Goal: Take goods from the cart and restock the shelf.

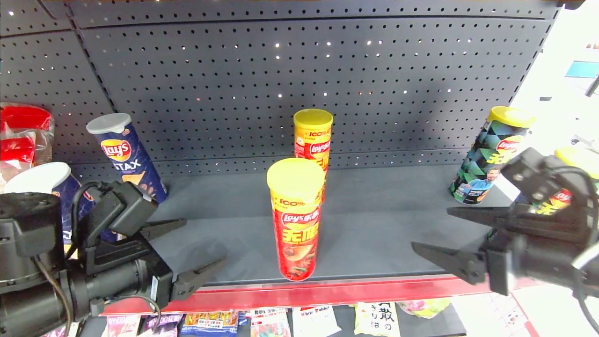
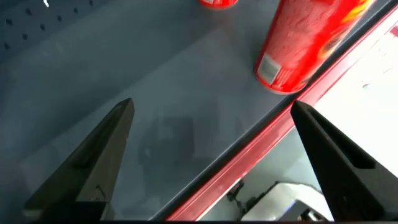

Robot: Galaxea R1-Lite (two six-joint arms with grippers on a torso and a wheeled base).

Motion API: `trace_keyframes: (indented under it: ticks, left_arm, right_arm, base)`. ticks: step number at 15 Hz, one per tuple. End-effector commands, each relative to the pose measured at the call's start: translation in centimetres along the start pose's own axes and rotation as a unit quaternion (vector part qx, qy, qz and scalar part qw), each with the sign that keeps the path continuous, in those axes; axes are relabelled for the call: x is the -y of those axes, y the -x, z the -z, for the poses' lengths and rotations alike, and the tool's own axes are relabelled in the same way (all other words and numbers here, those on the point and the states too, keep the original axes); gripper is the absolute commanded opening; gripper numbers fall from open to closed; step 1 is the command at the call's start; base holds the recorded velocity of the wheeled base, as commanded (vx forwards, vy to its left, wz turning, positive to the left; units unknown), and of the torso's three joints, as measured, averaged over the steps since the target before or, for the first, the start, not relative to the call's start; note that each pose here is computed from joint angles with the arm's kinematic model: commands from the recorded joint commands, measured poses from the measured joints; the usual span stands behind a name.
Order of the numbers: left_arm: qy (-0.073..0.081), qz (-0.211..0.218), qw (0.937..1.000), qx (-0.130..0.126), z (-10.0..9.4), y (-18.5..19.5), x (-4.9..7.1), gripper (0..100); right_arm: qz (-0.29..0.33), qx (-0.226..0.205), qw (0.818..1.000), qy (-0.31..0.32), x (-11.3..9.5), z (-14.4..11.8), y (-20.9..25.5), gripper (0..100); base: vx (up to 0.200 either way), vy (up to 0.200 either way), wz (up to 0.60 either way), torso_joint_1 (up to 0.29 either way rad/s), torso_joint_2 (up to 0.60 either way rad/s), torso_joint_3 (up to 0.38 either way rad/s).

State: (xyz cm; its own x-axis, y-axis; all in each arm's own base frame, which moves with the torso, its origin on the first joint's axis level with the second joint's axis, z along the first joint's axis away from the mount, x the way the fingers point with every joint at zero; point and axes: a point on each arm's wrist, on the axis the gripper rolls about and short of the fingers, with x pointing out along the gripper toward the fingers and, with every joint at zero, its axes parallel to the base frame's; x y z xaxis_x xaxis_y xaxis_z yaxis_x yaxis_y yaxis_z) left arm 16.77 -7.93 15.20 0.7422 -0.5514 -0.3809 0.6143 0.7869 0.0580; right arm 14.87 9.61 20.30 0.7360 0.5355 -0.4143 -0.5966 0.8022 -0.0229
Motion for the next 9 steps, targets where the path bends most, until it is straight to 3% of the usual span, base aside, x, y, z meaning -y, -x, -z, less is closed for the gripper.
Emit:
trace_keyframes:
  ticks: [1, 3, 4, 6, 9]
  left_arm:
    - [0.005, 0.002, 0.9996, -0.028, 0.7, -1.2, -0.1, 100]
    - [0.004, 0.001, 0.9991, -0.042, 1.0, -1.8, -0.1, 100]
    - [0.003, -0.002, 0.9984, -0.056, 1.3, -2.5, 0.0, 100]
    - [0.002, -0.015, 0.9974, -0.07, 1.4, -3.5, -0.1, 100]
    - [-0.006, -0.017, 0.9968, -0.078, 0.9, -5.2, 0.4, 100]
  right_arm:
    - [-0.007, 0.092, 0.996, 0.011, -0.9, 5.2, 8.2, 100]
    - [0.001, 0.14, 0.99, 0.014, -1.1, 7.8, 10.9, 100]
    - [0.04, 0.17, 0.985, 0.011, -1.1, 10.6, 13.0, 100]
    - [0.123, 0.171, 0.978, -0.007, -1.3, 13.2, 15.0, 100]
    - [0.161, 0.169, 0.972, -0.019, -2.0, 15.9, 16.2, 100]
  base:
    - [0.0, 0.0, 0.0, 0.0, 0.0, 0.0]
    - [0.0, 0.0, 0.0, 0.0, 0.0, 0.0]
    - [0.0, 0.0, 0.0, 0.0, 0.0, 0.0]
    - [0.0, 0.0, 0.0, 0.0, 0.0, 0.0]
    - [0.0, 0.0, 0.0, 0.0, 0.0, 0.0]
